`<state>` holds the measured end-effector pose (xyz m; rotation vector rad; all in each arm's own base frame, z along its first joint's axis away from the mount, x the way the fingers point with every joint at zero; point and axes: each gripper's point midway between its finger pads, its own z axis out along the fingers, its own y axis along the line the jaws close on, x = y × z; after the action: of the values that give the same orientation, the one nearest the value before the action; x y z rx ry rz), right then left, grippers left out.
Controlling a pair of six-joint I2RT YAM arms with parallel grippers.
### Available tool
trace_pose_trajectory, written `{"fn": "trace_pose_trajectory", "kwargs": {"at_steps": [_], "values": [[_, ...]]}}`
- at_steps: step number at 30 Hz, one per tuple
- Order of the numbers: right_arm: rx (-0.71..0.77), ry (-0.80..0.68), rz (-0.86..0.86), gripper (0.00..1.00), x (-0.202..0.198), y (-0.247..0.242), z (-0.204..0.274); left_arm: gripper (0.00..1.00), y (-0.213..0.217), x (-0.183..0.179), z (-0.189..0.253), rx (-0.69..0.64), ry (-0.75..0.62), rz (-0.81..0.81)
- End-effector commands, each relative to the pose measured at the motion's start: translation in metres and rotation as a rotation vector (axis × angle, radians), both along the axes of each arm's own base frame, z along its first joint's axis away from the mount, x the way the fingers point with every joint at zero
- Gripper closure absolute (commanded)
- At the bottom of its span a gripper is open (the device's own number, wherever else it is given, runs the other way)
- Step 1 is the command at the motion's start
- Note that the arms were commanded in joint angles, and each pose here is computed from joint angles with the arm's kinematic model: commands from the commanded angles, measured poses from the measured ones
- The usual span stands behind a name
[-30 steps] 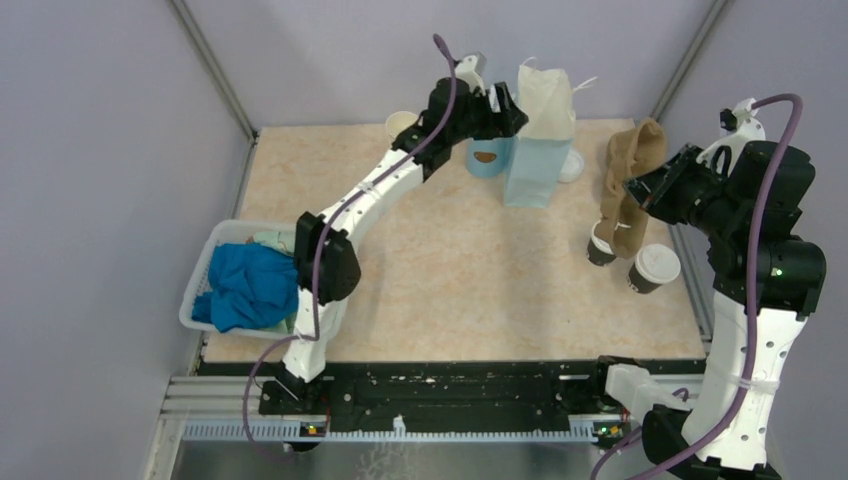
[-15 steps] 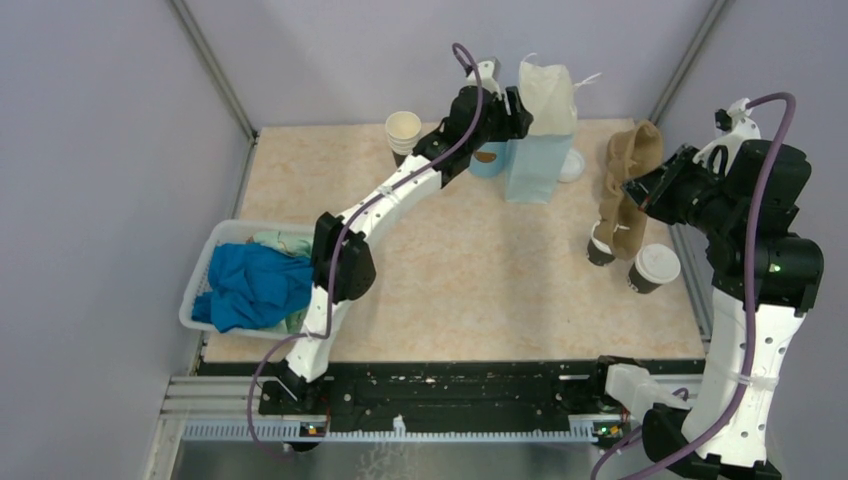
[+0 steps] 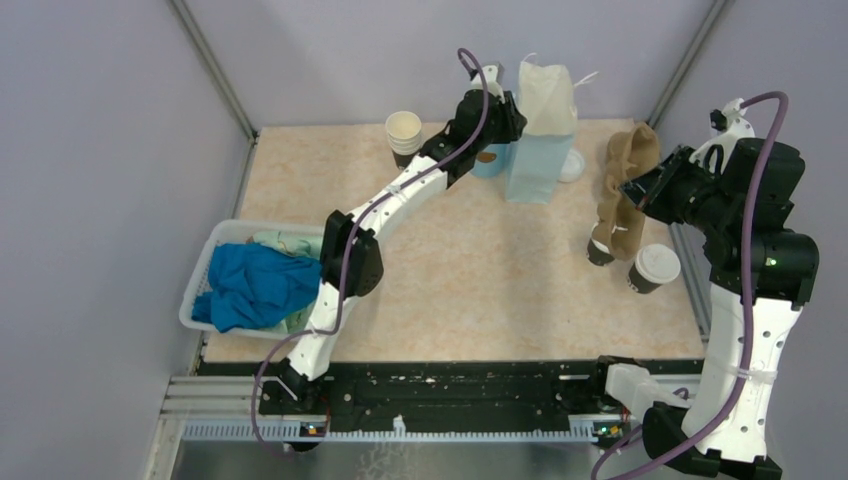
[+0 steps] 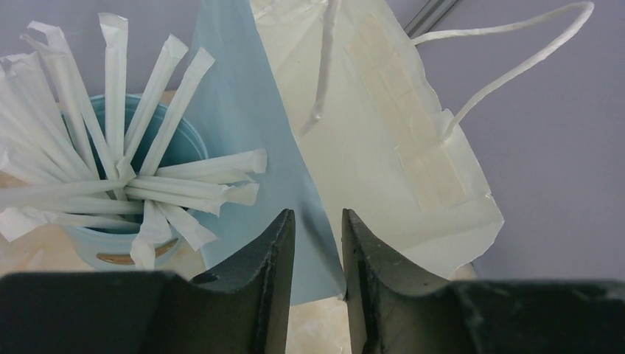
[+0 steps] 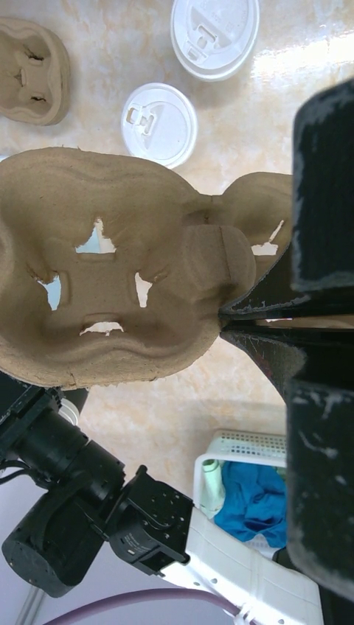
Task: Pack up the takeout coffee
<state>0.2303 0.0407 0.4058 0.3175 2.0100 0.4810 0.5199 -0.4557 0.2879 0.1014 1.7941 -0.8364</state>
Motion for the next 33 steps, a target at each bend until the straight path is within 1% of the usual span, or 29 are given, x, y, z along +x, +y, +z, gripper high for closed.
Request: {"fn": "trace_pose_trajectory", "kwargs": {"at_steps": [1, 3, 5, 9, 11, 14, 17, 19, 22, 24, 27, 31, 32, 33], "values": [[-0.01, -0.047, 0.012, 1.0, 0.002, 0.001, 0.009, 0.68, -0.001, 0.0, 0.043, -0.038, -0.1, 0.003], [-0.011, -0.048, 0.01, 1.0, 0.002, 0.0, 0.009, 0.76, 0.0, -0.005, 0.052, -0.028, -0.117, -0.006], [-0.017, -0.053, 0.008, 1.0, 0.001, 0.0, 0.01, 0.81, -0.001, -0.013, 0.057, -0.019, -0.114, -0.031], [-0.035, -0.06, 0.014, 1.0, -0.003, -0.001, 0.014, 0.92, 0.004, -0.037, 0.053, -0.006, -0.008, -0.085], [-0.051, -0.064, 0.018, 1.0, -0.005, -0.001, 0.015, 1.0, 0.004, -0.056, 0.05, -0.016, 0.054, -0.142], [-0.058, -0.074, 0.038, 1.0, -0.009, 0.001, 0.017, 1.0, 0.006, -0.085, 0.051, -0.025, 0.13, -0.223], [-0.044, -0.095, 0.102, 1.0, -0.01, 0.013, 0.02, 1.0, 0.02, -0.112, 0.057, 0.004, 0.191, -0.28], [-0.029, -0.111, 0.151, 1.0, -0.012, 0.022, 0.023, 1.0, 0.037, -0.129, 0.052, 0.037, 0.255, -0.298], [-0.007, -0.135, 0.223, 1.0, -0.014, 0.035, 0.028, 1.0, 0.063, -0.157, 0.045, 0.036, 0.322, -0.376], [0.007, -0.152, 0.271, 1.0, -0.015, 0.044, 0.031, 1.0, 0.079, -0.179, 0.04, 0.027, 0.348, -0.448], [0.018, -0.191, 0.359, 1.0, -0.02, 0.058, 0.036, 1.0, 0.11, -0.207, 0.029, 0.047, 0.362, -0.521], [0.014, -0.248, 0.541, 1.0, -0.033, 0.086, 0.044, 1.0, 0.157, -0.222, 0.009, 0.086, 0.401, -0.531], [0.007, -0.256, 0.571, 1.0, -0.035, 0.091, 0.045, 0.96, 0.167, -0.223, 0.006, 0.095, 0.403, -0.526], [-0.002, -0.265, 0.595, 1.0, -0.036, 0.094, 0.046, 0.9, 0.176, -0.224, 0.004, 0.108, 0.402, -0.52]]}}
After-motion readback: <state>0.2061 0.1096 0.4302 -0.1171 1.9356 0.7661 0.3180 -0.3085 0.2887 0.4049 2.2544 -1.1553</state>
